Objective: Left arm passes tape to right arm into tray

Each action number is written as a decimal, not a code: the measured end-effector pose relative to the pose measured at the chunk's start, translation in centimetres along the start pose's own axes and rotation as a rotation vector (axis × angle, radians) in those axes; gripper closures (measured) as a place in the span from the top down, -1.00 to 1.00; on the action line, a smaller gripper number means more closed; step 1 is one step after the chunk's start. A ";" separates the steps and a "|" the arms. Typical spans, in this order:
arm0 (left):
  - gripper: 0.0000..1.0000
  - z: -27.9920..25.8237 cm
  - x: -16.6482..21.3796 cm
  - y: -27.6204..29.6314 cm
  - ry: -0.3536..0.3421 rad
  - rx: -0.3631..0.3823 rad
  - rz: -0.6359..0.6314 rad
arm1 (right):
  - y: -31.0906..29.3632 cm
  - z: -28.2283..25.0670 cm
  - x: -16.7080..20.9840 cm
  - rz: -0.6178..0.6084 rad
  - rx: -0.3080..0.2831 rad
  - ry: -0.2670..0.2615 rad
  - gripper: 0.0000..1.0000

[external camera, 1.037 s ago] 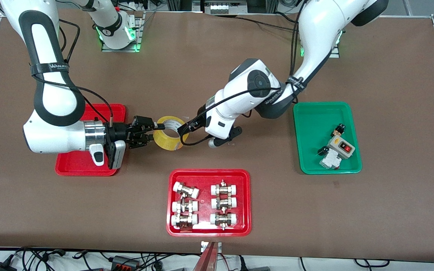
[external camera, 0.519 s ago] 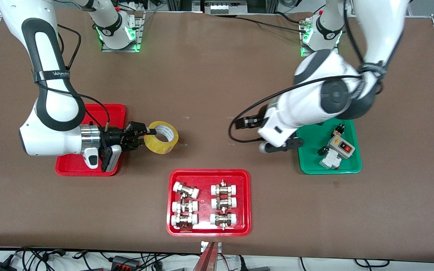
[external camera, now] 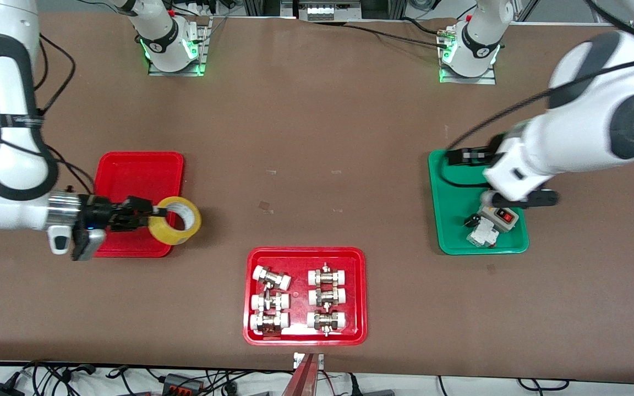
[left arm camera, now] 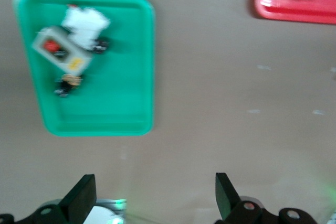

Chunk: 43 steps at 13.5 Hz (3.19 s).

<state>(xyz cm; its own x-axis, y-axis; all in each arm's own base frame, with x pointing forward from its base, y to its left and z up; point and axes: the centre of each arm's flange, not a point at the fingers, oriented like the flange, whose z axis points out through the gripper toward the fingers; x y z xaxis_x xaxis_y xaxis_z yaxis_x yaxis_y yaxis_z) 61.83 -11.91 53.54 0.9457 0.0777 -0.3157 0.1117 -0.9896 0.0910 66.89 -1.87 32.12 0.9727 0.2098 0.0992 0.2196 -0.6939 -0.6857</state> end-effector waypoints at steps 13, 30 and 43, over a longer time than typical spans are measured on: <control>1.00 2.0 -4.2 -4.1 0.080 0.161 -0.013 | 18.3 1.0 -11.1 0.337 0.224 -0.106 0.08; 1.00 -2.4 -6.3 -8.2 0.180 0.133 -0.108 | 17.0 2.1 -8.5 0.212 -0.032 -0.228 1.00; 1.00 -2.1 -6.8 -9.1 0.195 0.108 -0.119 | -5.4 -12.4 -0.1 0.352 -0.579 -0.198 1.00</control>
<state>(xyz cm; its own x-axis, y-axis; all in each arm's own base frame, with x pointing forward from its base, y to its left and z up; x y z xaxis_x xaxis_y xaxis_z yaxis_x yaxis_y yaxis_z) 55.02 -3.19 56.89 0.9700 0.2062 -0.1288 0.2025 -0.9784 -0.0411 66.55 -6.68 44.77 0.9734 -0.0116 -0.2286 -0.0479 -0.9869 -0.1538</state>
